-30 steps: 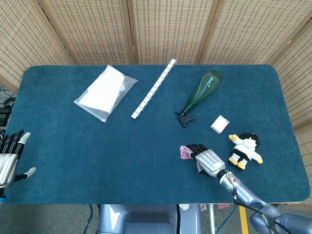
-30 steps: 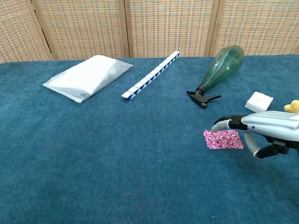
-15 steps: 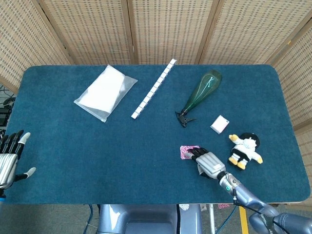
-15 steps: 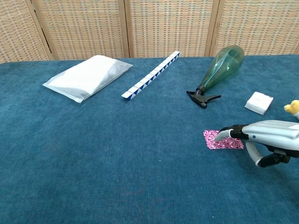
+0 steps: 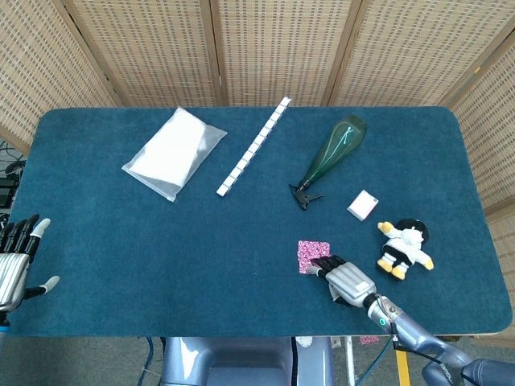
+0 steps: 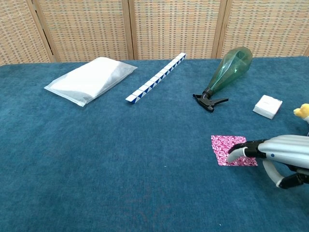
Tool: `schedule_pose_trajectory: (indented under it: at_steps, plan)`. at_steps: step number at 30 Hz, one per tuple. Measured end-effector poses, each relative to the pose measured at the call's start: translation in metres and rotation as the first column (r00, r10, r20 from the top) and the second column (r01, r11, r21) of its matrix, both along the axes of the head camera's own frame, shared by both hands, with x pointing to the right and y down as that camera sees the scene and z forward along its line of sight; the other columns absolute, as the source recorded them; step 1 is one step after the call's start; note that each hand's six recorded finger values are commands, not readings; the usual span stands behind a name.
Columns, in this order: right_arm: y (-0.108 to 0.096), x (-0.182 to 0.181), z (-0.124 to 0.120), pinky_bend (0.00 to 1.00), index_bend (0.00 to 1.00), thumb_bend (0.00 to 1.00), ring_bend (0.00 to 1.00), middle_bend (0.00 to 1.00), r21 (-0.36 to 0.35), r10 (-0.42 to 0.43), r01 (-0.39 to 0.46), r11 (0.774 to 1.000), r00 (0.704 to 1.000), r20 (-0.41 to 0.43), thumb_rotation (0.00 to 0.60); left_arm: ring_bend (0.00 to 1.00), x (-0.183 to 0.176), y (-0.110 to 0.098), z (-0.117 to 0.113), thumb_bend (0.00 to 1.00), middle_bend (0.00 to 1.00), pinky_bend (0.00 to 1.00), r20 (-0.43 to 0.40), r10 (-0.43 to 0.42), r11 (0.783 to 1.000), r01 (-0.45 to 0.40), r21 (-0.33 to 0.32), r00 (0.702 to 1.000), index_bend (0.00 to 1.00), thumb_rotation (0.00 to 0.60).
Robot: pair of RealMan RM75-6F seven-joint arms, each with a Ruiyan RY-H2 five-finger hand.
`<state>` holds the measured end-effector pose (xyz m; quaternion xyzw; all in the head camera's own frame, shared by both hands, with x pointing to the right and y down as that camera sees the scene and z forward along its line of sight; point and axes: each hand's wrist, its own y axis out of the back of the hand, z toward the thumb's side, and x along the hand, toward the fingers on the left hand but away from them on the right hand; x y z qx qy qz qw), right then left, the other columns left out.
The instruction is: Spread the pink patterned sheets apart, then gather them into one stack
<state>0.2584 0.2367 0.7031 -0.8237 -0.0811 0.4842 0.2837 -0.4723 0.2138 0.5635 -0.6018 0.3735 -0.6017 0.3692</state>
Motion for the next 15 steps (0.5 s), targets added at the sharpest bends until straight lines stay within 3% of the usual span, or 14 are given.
schedule_pose_trajectory:
  at_steps: [10, 15]
  plan:
    - [0.033, 0.003, -0.02, 0.12, 0.14, 1.0, 0.08, 0.12, -0.043, -0.103, 0.104, 0.994, 0.994, 0.022, 0.6, 0.0, 0.0, 0.0, 0.0, 0.02, 0.0, 0.0, 0.002, 0.0, 1.0, 0.0, 0.001, 1.0, 0.0, 0.6]
    - [0.029, 0.001, -0.028, 0.12, 0.14, 1.0, 0.08, 0.12, -0.005, -0.095, 0.095, 0.995, 0.994, 0.047, 0.6, 0.0, 0.0, 0.0, 0.0, 0.02, 0.0, 0.0, 0.003, 0.0, 1.0, 0.0, 0.002, 1.0, 0.0, 0.6]
